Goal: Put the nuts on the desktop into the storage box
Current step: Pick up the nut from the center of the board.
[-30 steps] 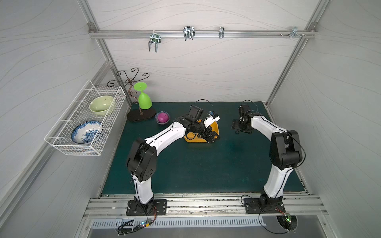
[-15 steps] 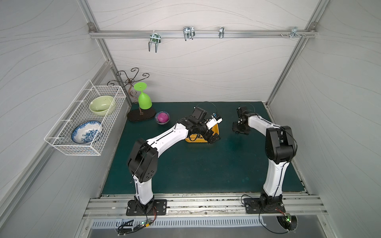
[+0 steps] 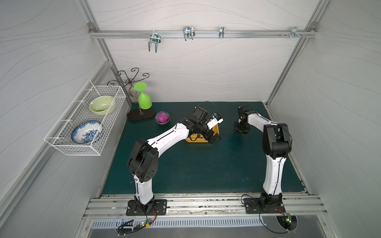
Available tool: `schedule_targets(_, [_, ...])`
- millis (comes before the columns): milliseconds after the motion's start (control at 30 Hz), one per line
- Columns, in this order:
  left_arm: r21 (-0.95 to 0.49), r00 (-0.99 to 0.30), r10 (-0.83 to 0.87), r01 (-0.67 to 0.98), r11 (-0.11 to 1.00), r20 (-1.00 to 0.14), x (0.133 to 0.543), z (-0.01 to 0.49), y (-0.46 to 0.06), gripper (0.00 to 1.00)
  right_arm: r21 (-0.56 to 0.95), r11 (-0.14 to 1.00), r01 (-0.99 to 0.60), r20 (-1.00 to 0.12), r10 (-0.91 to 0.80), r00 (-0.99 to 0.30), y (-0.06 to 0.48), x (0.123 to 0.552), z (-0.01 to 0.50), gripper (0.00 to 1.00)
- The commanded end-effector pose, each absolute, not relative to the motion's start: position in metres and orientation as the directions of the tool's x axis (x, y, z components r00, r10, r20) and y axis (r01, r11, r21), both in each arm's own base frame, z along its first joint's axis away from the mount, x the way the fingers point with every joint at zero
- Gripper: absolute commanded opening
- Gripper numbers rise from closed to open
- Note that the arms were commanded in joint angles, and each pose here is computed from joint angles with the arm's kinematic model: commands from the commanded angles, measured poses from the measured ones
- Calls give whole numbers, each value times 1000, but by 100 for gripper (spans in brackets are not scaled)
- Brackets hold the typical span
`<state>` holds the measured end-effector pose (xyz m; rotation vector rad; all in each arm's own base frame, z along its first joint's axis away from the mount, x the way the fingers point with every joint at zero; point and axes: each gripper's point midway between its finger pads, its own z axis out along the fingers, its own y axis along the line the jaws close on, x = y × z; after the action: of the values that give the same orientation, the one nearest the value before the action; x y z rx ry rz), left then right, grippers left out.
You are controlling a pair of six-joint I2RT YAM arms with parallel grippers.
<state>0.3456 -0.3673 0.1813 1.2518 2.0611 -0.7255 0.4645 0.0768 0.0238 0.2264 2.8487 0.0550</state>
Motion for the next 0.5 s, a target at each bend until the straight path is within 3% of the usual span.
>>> schedule_targets(0, [-119, -328, 556, 918, 378, -764, 350, 197, -377, 98, 19, 991, 131, -190, 132, -973, 75, 447, 6, 43])
schedule_targets(200, [-120, -328, 556, 919, 376, -764, 350, 199, -377, 98, 1, 994, 106, -199, 104, -974, 77, 449, 11, 22])
schedule_targets(467, [-116, -324, 554, 919, 376, -767, 349, 203, -376, 98, 20, 993, 114, -211, 116, -971, 83, 446, 25, 19])
